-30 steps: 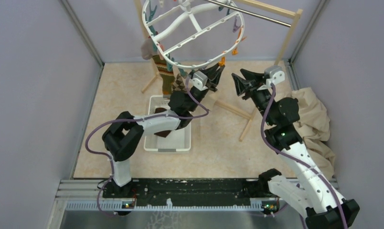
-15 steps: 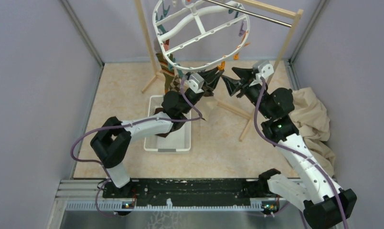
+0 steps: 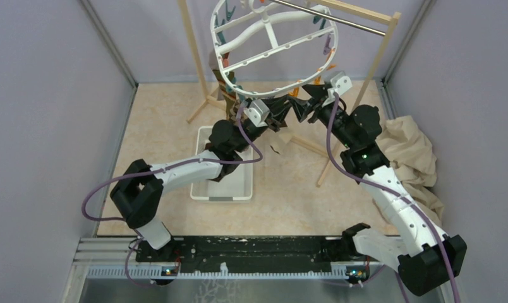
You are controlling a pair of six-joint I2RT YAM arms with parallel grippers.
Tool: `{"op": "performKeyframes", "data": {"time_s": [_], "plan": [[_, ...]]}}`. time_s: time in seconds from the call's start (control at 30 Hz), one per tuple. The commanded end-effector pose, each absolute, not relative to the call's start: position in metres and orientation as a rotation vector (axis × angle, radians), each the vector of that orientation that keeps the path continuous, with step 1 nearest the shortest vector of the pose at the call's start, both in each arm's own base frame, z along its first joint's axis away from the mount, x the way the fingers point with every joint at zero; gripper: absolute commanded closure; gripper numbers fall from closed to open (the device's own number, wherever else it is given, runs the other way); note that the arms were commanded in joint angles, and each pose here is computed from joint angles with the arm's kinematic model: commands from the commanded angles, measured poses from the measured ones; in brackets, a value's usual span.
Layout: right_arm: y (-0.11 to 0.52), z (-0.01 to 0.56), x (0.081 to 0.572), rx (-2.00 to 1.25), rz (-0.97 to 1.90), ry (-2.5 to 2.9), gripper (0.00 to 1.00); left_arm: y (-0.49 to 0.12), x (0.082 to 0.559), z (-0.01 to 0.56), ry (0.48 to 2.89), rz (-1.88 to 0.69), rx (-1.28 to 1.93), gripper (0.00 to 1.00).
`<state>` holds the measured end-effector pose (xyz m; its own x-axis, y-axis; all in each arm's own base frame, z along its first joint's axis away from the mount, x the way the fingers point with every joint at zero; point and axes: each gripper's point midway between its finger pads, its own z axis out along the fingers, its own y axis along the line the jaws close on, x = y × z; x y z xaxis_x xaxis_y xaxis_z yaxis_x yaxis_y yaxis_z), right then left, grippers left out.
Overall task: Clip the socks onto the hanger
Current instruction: Open the clamp at the hanger.
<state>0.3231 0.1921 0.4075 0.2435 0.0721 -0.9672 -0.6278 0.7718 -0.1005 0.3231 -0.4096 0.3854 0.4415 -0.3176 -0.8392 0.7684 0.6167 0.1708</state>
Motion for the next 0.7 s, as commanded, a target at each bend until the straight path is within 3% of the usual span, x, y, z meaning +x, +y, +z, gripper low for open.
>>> {"op": "performKeyframes", "data": {"time_s": [0.0,0.23,0.4,0.57,0.67], "plan": [[0.198,0.445,0.317,-0.549,0.517,1.141,0.43,-0.411,0.307,0.403,0.855,-0.786,0.643,1.00],[0.199,0.447,0.321,-0.553,0.483,1.153,0.39,-0.414,0.292,0.401,0.891,-0.868,0.693,1.00],[0.196,0.445,0.324,-0.541,0.456,1.164,0.42,-0.411,0.282,0.399,0.897,-0.905,0.710,1.00],[0.194,0.444,0.325,-0.529,0.455,1.164,0.81,-0.409,0.272,0.403,0.883,-0.927,0.735,1.00],[0.192,0.446,0.323,-0.520,0.453,1.159,0.96,-0.406,0.268,0.405,0.879,-0.936,0.737,1.00]]}}
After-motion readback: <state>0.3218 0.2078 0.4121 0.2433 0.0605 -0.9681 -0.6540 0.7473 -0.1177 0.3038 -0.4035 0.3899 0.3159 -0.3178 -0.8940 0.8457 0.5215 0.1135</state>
